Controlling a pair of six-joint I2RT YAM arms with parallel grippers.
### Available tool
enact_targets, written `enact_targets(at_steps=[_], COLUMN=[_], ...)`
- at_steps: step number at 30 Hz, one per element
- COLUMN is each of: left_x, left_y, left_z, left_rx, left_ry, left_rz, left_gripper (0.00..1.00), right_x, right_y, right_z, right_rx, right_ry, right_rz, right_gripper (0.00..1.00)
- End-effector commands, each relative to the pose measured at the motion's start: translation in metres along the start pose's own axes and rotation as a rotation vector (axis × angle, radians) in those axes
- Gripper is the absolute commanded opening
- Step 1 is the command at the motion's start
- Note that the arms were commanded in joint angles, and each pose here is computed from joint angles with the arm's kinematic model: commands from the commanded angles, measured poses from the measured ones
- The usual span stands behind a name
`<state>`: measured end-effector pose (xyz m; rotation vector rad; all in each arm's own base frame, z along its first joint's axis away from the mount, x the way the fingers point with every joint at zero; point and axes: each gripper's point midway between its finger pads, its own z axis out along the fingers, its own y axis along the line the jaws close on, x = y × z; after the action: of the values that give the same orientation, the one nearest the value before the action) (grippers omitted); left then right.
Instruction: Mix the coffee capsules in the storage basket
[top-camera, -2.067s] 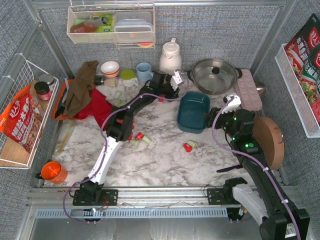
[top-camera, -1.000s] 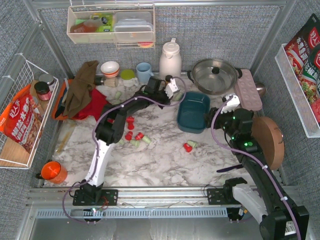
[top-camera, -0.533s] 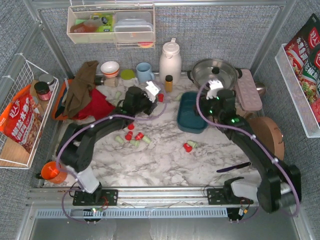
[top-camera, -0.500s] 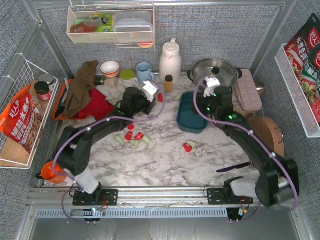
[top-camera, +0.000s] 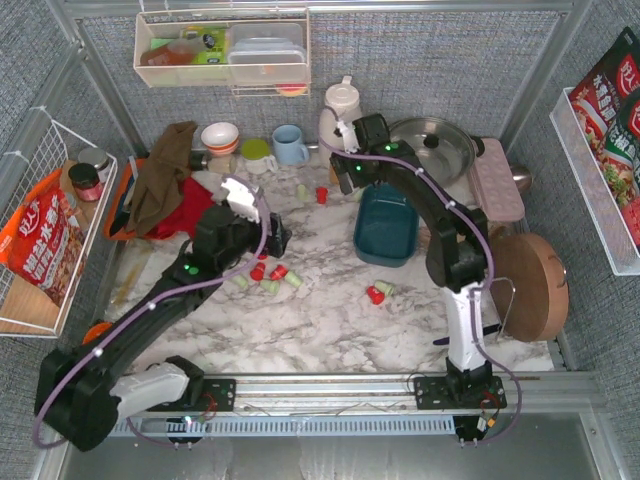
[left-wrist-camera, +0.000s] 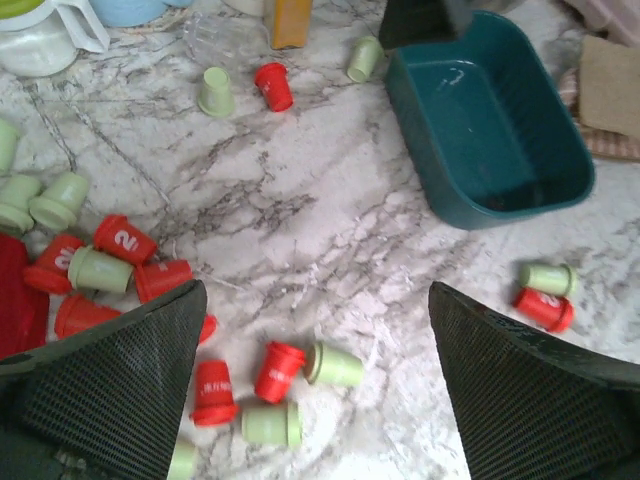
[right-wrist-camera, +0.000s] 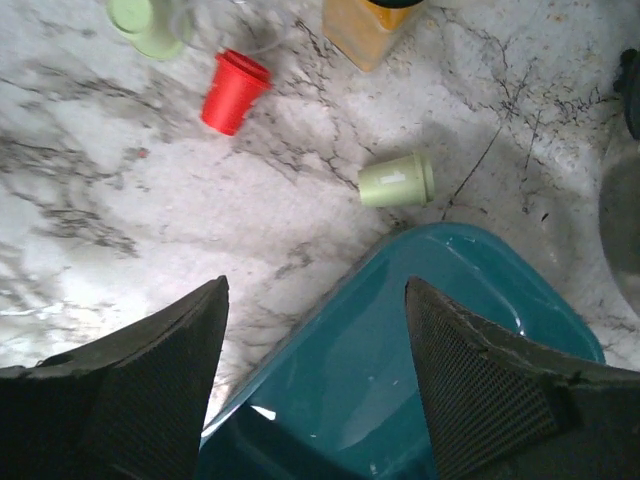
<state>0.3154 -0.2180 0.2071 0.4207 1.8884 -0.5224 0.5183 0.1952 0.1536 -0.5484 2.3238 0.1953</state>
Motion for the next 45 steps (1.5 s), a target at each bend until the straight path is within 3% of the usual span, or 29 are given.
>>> enact_targets(at_steps=[1,10,16,24,29,36,45], left_x=[0.014,0.008,0.013,0.019,0.022,0.026,0.031], left_y=[-0.006,0.015,0.026,0.031,0.033,0.034,0.034], left_z=[-0.035,-0.103,-0.114,-0.111,-0.110,-0.110,-0.108], left_rx=[0.012,-0.095,-0.133,-0.157,-0.165,-0.170,-0.166], left_ry=[0.073,-0.023,-0.095,-0.068,-0.052,-0.043,-0.025], left_rz=[-0.076,0.000,0.033,0.056,0.060,0.062,0.065], left_gripper=[0.99,0.99,0.99,0.99,0.99,0.99,0.99], right_x=[0.037,0.035,0.032,0.013,-0.008,-0.022,0.004], right_y=[-0.016,-0.029,-0.045,-0.018,0.011,0.002,-0.015], right_z=[0.015,0.078,0.095,0.038,0.011,0.061,0.109], right_rx=[0.033,-0.014,0.022,-0.023,-0.138,-0.105,-0.145], right_ry=[0.202,0.147,0.144,0.132,0.012,-0.038,0.001], right_rz=[-0.150,-0.348,-0.392,-0.401,-0.471,-0.424,-0.646], right_gripper=[0.76,0.83,0.88,0.87,0.87,0.87,0.89])
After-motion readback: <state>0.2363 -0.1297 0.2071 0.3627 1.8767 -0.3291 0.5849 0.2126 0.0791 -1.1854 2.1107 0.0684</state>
